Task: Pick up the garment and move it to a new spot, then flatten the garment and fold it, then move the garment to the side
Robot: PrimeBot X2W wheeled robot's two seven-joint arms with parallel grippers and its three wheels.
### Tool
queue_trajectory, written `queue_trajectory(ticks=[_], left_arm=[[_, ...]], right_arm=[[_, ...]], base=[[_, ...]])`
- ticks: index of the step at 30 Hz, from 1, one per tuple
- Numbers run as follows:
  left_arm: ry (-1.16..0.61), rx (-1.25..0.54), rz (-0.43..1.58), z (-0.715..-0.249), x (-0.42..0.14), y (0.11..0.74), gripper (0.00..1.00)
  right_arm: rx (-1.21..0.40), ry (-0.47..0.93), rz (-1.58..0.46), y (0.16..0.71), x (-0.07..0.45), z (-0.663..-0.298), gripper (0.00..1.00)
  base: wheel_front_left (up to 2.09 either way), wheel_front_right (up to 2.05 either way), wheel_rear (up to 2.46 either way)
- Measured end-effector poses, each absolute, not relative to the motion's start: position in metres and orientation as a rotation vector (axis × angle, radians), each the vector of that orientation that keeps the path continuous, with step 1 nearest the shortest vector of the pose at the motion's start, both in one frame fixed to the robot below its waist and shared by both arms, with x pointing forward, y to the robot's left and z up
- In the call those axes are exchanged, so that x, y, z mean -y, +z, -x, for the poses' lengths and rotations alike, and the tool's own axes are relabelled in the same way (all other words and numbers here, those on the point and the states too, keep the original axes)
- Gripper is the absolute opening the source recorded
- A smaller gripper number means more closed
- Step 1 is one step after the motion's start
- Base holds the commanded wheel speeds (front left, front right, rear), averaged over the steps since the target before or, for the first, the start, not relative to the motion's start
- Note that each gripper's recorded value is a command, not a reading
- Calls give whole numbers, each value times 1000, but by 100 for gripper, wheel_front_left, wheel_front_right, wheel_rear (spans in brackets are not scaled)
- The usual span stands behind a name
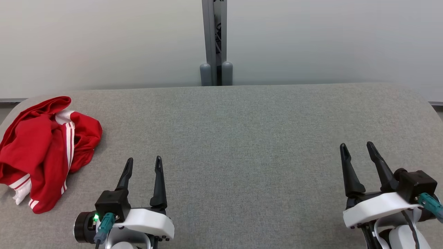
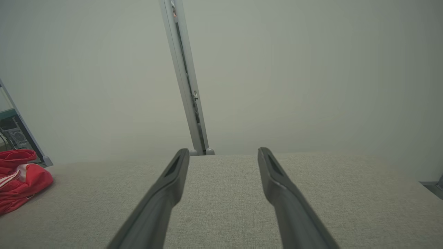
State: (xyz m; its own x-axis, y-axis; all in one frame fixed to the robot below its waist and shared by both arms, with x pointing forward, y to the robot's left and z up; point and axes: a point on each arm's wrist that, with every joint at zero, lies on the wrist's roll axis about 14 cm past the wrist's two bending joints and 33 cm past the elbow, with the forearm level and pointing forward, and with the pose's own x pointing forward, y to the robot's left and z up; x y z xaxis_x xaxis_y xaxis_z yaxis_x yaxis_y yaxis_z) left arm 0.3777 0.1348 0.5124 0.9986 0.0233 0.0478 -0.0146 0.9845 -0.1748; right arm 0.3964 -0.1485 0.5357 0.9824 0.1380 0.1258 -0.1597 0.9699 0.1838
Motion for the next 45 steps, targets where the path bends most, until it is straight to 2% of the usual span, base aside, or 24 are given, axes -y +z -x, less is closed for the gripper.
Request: queue_trajectory(ticks=[10,24,42,45], left_arm=[[14,30,185,-373,-137,503,100],[7,59,81,-373,-136,506,100],[253,73,58,-334,-216,505,100],[337,68,59,-313,-241,502,100]], right_arm=[[91,118,-185,523,157,-395,100],[113,156,-99,524,147,-396,100],[111,379,-114,524,67,-405,100],[105,465,-120,524,37,-404,100]], base=[[0,0,0],[0,0,0],[0,0,0],[0,0,0]])
